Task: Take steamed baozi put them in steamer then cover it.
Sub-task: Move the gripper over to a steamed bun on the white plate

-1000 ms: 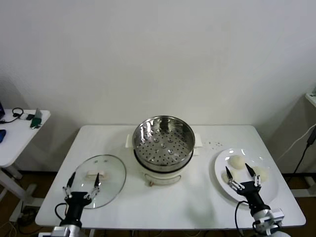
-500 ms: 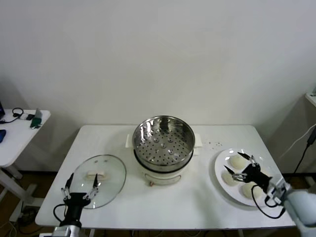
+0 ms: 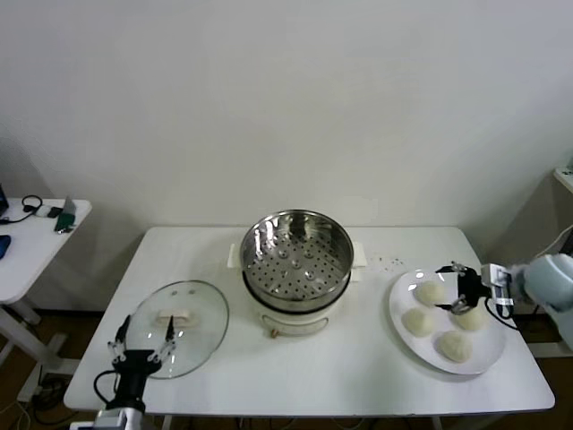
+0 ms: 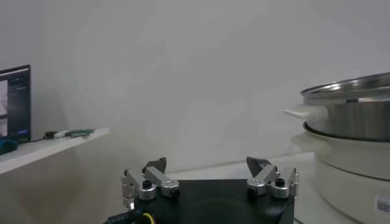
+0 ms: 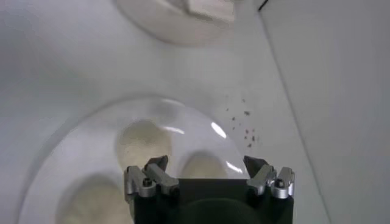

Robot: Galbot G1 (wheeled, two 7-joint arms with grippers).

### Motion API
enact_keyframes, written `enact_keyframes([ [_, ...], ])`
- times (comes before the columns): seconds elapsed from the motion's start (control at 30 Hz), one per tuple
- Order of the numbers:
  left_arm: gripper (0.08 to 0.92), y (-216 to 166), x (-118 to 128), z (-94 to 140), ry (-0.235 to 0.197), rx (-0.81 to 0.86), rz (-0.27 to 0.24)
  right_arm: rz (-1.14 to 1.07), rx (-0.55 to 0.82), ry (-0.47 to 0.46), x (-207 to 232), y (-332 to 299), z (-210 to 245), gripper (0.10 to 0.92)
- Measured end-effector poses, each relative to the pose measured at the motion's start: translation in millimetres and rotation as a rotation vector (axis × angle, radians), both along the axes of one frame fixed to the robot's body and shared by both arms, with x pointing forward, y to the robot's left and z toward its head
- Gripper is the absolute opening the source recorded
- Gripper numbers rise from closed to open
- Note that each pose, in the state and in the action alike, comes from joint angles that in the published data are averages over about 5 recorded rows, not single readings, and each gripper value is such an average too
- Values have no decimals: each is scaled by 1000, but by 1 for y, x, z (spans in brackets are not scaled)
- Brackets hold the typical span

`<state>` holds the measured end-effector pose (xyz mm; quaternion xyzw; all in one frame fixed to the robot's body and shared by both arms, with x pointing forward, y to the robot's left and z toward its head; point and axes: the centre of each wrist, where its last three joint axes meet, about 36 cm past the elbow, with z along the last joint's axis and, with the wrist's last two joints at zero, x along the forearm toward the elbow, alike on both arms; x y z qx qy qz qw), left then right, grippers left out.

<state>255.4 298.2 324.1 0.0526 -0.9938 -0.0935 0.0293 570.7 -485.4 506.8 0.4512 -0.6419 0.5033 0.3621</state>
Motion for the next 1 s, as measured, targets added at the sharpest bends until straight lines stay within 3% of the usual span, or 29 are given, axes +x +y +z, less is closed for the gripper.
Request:
enact_keyframes([
  [0.47, 823, 6, 1, 3, 7, 10, 16, 74, -201, 176, 71, 33, -21, 823],
  [1.0, 823, 7, 6, 13, -8, 15, 25, 132, -278, 230, 101, 72, -52, 823],
])
